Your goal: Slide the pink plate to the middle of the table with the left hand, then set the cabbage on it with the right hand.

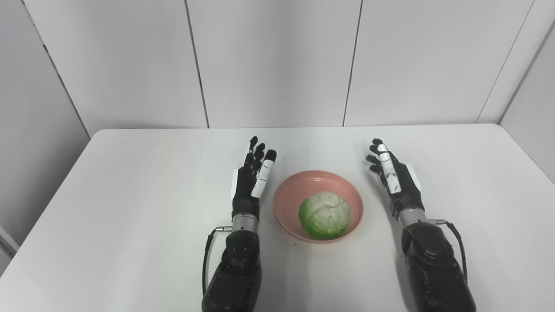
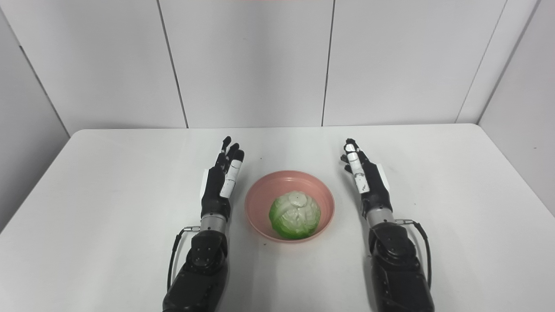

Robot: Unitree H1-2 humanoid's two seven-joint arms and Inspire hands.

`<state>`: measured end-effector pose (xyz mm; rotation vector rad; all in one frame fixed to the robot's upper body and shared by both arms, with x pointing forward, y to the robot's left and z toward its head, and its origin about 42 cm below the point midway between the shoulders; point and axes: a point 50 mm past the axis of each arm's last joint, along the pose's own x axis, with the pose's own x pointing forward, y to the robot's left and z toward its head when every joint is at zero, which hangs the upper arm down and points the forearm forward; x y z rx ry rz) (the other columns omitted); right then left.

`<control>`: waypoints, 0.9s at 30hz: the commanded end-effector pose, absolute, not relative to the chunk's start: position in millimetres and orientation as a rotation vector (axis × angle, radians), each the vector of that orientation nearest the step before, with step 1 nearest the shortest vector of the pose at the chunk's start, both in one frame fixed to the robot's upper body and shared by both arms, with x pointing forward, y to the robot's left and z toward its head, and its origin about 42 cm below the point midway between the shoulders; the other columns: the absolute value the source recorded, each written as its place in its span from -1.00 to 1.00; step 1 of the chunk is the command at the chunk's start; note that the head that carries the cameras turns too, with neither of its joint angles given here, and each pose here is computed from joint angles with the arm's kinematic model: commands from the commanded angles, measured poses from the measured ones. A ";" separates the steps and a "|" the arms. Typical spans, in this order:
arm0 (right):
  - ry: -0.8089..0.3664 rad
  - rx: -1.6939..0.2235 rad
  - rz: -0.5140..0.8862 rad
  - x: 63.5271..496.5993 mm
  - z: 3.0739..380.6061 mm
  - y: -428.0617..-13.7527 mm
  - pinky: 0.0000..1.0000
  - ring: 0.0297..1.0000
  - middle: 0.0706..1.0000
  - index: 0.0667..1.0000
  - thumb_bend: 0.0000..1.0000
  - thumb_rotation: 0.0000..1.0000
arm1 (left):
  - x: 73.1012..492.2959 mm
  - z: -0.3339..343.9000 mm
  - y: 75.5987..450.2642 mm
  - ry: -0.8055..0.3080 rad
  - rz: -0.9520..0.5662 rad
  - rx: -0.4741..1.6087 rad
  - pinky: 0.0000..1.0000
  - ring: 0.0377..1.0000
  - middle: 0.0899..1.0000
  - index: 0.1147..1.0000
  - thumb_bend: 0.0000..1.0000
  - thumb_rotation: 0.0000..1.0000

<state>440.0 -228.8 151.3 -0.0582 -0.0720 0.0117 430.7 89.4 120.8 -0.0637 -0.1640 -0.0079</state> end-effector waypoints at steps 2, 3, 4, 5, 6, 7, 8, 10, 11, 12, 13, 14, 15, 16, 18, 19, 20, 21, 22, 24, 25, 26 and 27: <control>-0.170 -0.070 0.016 443.4 170.3 -221.2 0.74 0.72 0.84 0.78 0.76 0.96 | 429.0 116.6 93.3 -0.176 0.002 -0.038 0.75 0.79 0.78 0.87 0.81 0.64; -0.167 -0.074 0.015 442.8 170.4 -221.6 0.75 0.73 0.83 0.78 0.75 0.96 | 429.9 118.7 93.4 -0.181 0.005 -0.034 0.78 0.80 0.78 0.86 0.84 0.66; -0.163 -0.080 0.014 442.4 170.3 -222.1 0.75 0.73 0.83 0.78 0.75 0.96 | 430.7 120.4 93.6 -0.187 0.006 -0.031 0.79 0.80 0.78 0.86 0.85 0.66; -0.160 -0.083 0.016 442.1 170.0 -222.7 0.77 0.73 0.83 0.78 0.76 0.97 | 431.3 121.9 94.0 -0.194 0.005 -0.026 0.80 0.81 0.79 0.87 0.85 0.67; -0.156 -0.083 0.017 442.0 169.2 -223.0 0.80 0.75 0.83 0.78 0.77 0.98 | 431.7 122.9 94.2 -0.200 0.007 -0.021 0.80 0.82 0.81 0.87 0.82 0.67; -0.153 -0.083 0.018 442.0 168.7 -223.2 0.81 0.76 0.84 0.77 0.77 0.98 | 432.0 123.5 94.3 -0.204 0.008 -0.017 0.80 0.83 0.81 0.87 0.80 0.68; -0.145 -0.085 0.017 441.5 166.2 -224.1 0.86 0.79 0.86 0.77 0.77 0.97 | 432.1 124.1 94.9 -0.208 0.014 -0.004 0.85 0.85 0.83 0.87 0.76 0.70; -0.132 -0.080 0.012 440.2 161.8 -225.2 0.90 0.82 0.88 0.77 0.77 0.96 | 432.0 125.1 95.9 -0.209 0.030 0.011 0.87 0.85 0.84 0.86 0.75 0.72; -0.127 -0.076 0.008 439.3 160.0 -225.4 0.94 0.85 0.90 0.77 0.78 0.94 | 431.9 125.5 96.3 -0.208 0.040 0.015 0.89 0.85 0.83 0.86 0.75 0.72; -0.124 -0.071 0.006 438.3 159.0 -225.5 0.95 0.86 0.90 0.77 0.78 0.94 | 432.0 125.8 96.6 -0.208 0.048 0.016 0.89 0.85 0.83 0.86 0.75 0.72; -0.120 -0.070 0.004 437.6 158.3 -225.8 0.95 0.87 0.91 0.78 0.78 0.94 | 431.9 126.2 96.8 -0.207 0.056 0.017 0.90 0.85 0.83 0.86 0.75 0.73; -0.118 -0.070 0.005 436.9 157.5 -225.9 0.95 0.88 0.90 0.78 0.79 0.94 | 431.9 126.3 97.1 -0.206 0.060 0.013 0.91 0.85 0.82 0.87 0.75 0.74; -0.116 -0.071 0.006 436.2 157.1 -226.4 0.96 0.87 0.89 0.78 0.79 0.95 | 431.6 126.5 96.9 -0.200 0.066 0.003 0.92 0.86 0.83 0.87 0.75 0.74; -0.115 -0.070 0.007 435.8 156.8 -226.7 0.96 0.87 0.89 0.78 0.81 0.95 | 431.3 126.5 96.6 -0.188 0.073 -0.020 0.88 0.84 0.82 0.87 0.77 0.73; -0.116 -0.071 0.007 434.9 157.0 -227.7 0.96 0.86 0.88 0.78 0.80 0.94 | 430.4 127.0 95.1 -0.163 0.085 -0.067 0.78 0.81 0.80 0.86 0.80 0.66; -0.122 -0.070 0.004 434.1 157.4 -228.3 0.95 0.85 0.87 0.78 0.79 0.94 | 430.0 127.8 93.4 -0.148 0.097 -0.099 0.76 0.81 0.80 0.86 0.81 0.67; -0.127 -0.069 0.002 433.5 157.7 -228.7 0.90 0.83 0.85 0.78 0.75 0.93 | 429.8 128.3 92.3 -0.138 0.104 -0.119 0.78 0.83 0.82 0.87 0.80 0.70; -0.134 -0.057 -0.002 432.9 158.1 -229.1 0.90 0.83 0.85 0.78 0.75 0.93 | 430.0 128.9 91.5 -0.129 0.107 -0.126 0.79 0.83 0.82 0.87 0.80 0.71; -0.139 -0.046 -0.004 432.3 158.6 -229.4 0.87 0.82 0.84 0.78 0.76 0.91 | 430.0 129.4 91.2 -0.123 0.108 -0.123 0.82 0.85 0.84 0.88 0.79 0.74; -0.135 0.007 -0.008 431.5 159.5 -228.9 0.86 0.81 0.84 0.79 0.73 0.91 | 430.1 130.0 91.5 -0.116 0.105 -0.114 0.82 0.86 0.85 0.89 0.79 0.77; -0.128 0.042 -0.010 431.1 159.3 -228.4 0.88 0.82 0.84 0.79 0.73 0.88 | 430.0 130.1 92.0 -0.116 0.105 -0.113 0.83 0.87 0.85 0.90 0.80 0.77; -0.123 0.066 -0.012 430.7 159.1 -227.9 0.90 0.84 0.85 0.78 0.73 0.85 | 429.6 130.3 92.5 -0.119 0.103 -0.112 0.84 0.87 0.85 0.89 0.79 0.76; -0.121 0.079 -0.013 430.2 159.1 -227.6 0.90 0.84 0.85 0.79 0.71 0.85 | 429.2 130.5 92.9 -0.120 0.102 -0.111 0.84 0.87 0.85 0.89 0.78 0.76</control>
